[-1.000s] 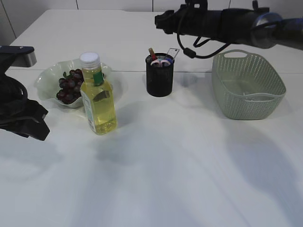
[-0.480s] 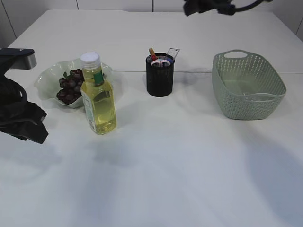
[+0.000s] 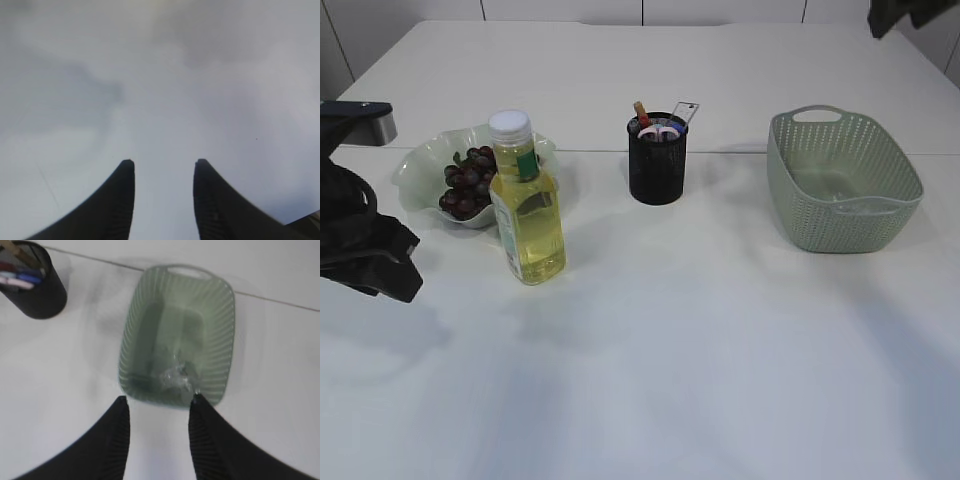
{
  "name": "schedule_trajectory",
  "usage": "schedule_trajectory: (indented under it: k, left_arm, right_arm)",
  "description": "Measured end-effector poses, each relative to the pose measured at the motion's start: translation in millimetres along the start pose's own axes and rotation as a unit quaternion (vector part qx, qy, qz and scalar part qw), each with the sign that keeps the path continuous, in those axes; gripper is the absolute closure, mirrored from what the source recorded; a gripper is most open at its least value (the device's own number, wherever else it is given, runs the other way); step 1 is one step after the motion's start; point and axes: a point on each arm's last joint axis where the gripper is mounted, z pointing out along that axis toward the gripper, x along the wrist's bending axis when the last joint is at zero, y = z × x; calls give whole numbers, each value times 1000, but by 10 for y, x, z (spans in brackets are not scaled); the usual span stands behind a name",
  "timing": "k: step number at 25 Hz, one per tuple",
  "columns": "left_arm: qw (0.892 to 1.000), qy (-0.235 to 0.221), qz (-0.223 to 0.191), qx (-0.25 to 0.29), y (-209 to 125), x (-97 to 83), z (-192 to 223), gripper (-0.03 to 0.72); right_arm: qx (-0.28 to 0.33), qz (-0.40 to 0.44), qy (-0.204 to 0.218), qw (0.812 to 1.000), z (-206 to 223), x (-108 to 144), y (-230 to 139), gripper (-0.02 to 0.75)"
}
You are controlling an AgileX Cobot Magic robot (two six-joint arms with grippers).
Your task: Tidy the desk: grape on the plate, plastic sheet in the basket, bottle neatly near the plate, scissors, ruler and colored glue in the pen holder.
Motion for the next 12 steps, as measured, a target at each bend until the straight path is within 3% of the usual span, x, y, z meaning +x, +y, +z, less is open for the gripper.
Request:
schedule_trajectory:
  k: [12]
  left_arm:
    - [999, 0, -18, -37, 3, -24, -158, 271]
  right_arm:
    - [57, -21, -23, 998, -462, -93, -1167, 416]
